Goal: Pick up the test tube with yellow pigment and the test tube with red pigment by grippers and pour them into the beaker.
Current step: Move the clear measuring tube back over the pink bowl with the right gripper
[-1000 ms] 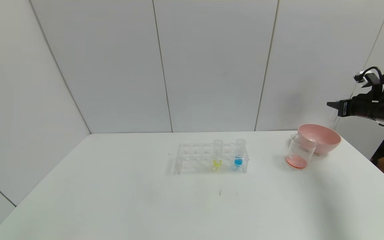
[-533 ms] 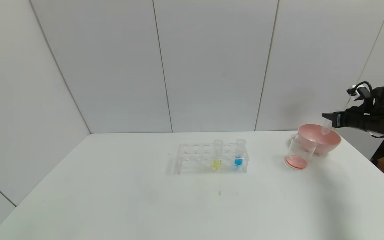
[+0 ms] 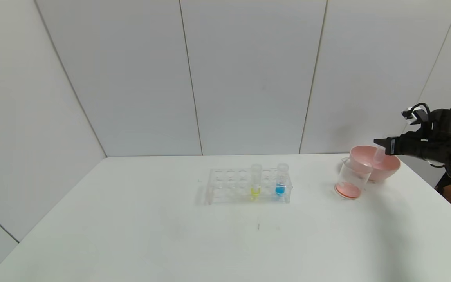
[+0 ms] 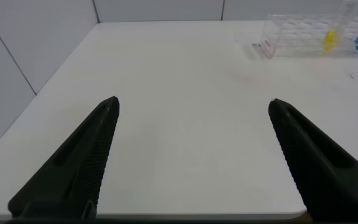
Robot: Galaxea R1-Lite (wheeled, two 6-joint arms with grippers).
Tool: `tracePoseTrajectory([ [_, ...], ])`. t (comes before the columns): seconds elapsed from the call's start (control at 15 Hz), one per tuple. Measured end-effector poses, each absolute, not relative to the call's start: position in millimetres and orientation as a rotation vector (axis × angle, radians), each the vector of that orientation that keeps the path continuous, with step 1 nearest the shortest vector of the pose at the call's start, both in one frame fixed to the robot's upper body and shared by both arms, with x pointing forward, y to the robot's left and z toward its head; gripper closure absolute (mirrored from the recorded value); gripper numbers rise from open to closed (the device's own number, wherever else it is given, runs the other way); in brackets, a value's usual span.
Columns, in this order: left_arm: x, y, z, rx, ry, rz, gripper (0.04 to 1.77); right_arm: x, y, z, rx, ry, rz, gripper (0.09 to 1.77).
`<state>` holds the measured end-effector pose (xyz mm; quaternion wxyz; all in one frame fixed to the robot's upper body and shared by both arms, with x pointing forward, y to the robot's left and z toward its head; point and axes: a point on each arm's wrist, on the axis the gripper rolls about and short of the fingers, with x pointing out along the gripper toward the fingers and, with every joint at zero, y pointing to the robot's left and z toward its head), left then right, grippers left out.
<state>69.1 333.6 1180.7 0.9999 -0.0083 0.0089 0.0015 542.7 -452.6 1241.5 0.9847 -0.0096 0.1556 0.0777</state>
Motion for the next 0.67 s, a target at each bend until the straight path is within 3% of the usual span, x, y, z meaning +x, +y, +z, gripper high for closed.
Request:
tracePoseTrajectory([
  [0.47, 69.1, 333.6, 1180.8, -0.017, 0.017, 0.003, 0.09, 543.3, -452.7, 1240.8, -0.019, 0.312, 0.158, 1.32],
  [0.67, 69.1, 333.6, 1180.8, -0.017, 0.017, 0.003, 0.09, 543.3, -452.7, 1239.6, -0.017, 0.315, 0.160, 0.95],
])
